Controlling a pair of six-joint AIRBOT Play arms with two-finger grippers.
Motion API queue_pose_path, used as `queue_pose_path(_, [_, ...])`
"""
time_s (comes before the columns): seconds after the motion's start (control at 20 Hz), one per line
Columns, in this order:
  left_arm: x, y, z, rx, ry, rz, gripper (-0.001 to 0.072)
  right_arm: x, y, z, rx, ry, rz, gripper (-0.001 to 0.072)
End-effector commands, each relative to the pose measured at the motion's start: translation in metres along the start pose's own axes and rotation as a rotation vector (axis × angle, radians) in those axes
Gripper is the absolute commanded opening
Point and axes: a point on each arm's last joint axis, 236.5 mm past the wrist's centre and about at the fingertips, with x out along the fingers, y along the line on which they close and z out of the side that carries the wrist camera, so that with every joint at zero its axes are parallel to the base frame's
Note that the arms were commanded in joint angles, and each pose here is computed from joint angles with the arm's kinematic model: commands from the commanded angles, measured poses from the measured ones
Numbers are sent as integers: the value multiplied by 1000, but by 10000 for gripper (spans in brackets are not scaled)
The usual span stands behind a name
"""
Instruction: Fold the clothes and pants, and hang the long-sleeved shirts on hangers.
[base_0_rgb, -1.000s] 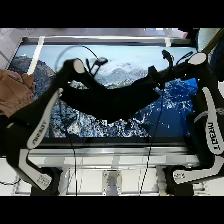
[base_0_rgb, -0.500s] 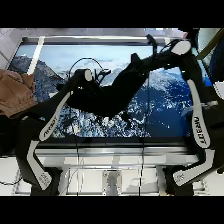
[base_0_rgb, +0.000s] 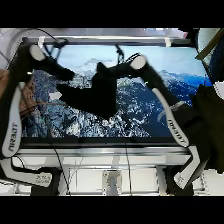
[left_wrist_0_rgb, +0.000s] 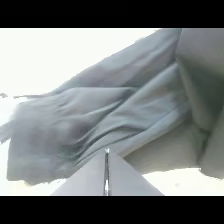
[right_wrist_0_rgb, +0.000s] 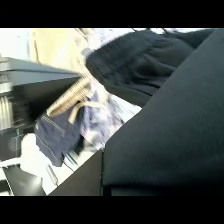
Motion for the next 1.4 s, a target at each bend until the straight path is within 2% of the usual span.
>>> queue_pose_path(0.0, [-44, 33, -16, -62, -7, 56, 21, 58, 22, -1, 19, -135, 70, 10])
queue_pose_path(0.1, [-48, 38, -22, -75, 7, 57, 21, 82, 34, -2, -36, -203, 92, 34])
queue_pose_path(0.15, [-48, 38, -23, -76, 10, 57, 21, 92, 40, -2, -54, -229, 104, 236])
queue_pose_path(0.2, [-48, 38, -23, -76, 9, 57, 21, 97, 45, -3, -64, -233, 114, 388])
queue_pose_path(0.35, [-49, 39, -23, -79, 9, 58, 21, 85, 66, -8, -277, -177, 129, 388])
queue_pose_path(0.45, [-49, 39, -25, -81, 16, 57, 21, 51, 51, -2, -349, -84, 83, 388])
queue_pose_path(0.6, [-49, 38, -28, -82, 27, 52, 21, -33, -26, 0, -343, 152, -113, 385])
queue_pose_path(0.75, [-49, 38, -28, -82, 29, 51, 21, -112, -126, 8, -242, 251, -406, 387])
queue_pose_path(0.8, [-49, 37, -30, -83, 36, 49, 21, -121, -149, 5, -192, 263, -441, 388])
queue_pose_path(0.85, [-49, 37, -31, -83, 40, 47, 21, -118, -165, 3, -139, 254, -431, 391])
queue_pose_path(0.9, [-49, 37, -31, -92, 40, 47, 21, -109, -177, 4, -91, 220, -407, 448])
queue_pose_path(0.95, [-49, 37, -31, -105, 40, 47, 21, -96, -187, 6, -40, 175, -378, 539])
queue_pose_path(1.1, [-49, 36, -31, -104, 40, 47, 21, -59, -210, -15, 146, 171, -277, 561])
queue_pose_path(1.2, [-49, 36, -31, -104, 40, 47, 21, -36, -216, -28, 252, 208, -202, 631])
queue_pose_path(1.35, [-49, 36, -31, -104, 40, 46, 21, 3, -211, -33, 317, 188, -92, 685])
